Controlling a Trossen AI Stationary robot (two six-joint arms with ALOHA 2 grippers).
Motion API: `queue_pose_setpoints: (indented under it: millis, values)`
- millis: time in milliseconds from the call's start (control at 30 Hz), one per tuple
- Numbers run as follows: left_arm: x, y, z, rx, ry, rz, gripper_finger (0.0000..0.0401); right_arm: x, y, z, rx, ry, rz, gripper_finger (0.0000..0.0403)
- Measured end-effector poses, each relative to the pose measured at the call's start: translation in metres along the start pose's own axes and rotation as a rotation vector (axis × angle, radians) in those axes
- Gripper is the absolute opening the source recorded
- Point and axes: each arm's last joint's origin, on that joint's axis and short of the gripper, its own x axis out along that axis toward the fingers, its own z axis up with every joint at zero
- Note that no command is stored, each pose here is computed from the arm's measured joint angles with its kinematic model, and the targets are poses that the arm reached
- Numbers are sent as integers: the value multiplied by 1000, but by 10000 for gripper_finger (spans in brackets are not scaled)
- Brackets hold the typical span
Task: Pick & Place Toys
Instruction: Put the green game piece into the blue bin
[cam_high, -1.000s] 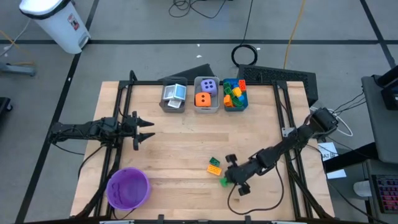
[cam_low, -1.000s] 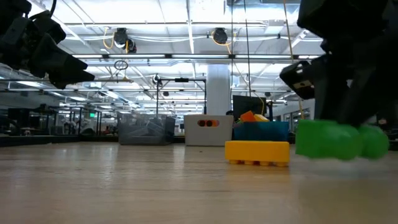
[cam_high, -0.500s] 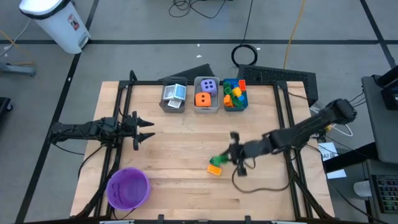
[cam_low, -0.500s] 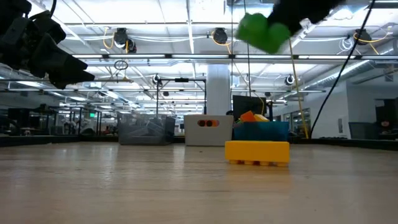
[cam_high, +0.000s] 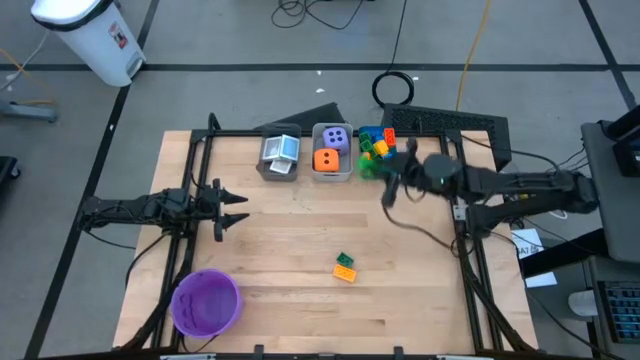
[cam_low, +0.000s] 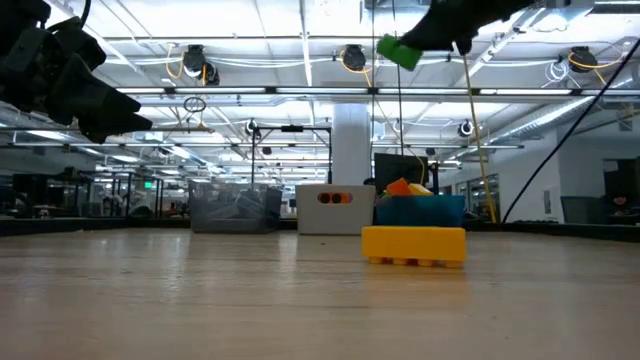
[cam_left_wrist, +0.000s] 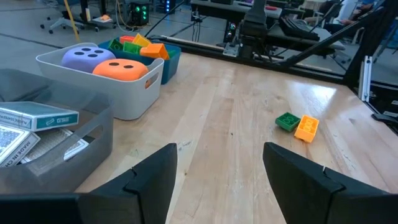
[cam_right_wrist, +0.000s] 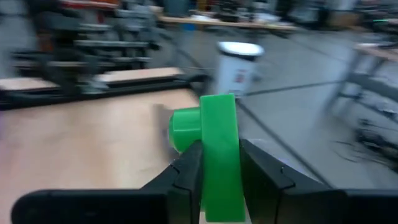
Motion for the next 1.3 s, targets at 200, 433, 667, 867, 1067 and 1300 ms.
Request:
queue_pose_setpoints:
  millis: [200, 433, 667, 867, 1067, 1300]
  values:
    - [0, 0, 0, 0, 0, 0, 246, 17, -54, -7, -1, 57, -249, 77]
    - [0, 0, 0, 0, 0, 0, 246, 51, -111, -37, 46, 195, -377, 77]
    - [0, 0, 0, 0, 0, 0, 246, 85, -163, -77, 127, 250, -414, 80]
    - [0, 0, 0, 0, 0, 0, 246, 110, -180, -112, 194, 299, -333, 78]
    - [0, 0, 0, 0, 0, 0, 246, 124, -181, -139, 214, 382, -313, 81]
    - [0, 0, 0, 0, 0, 0, 246, 128, -179, -144, 216, 401, -301, 82]
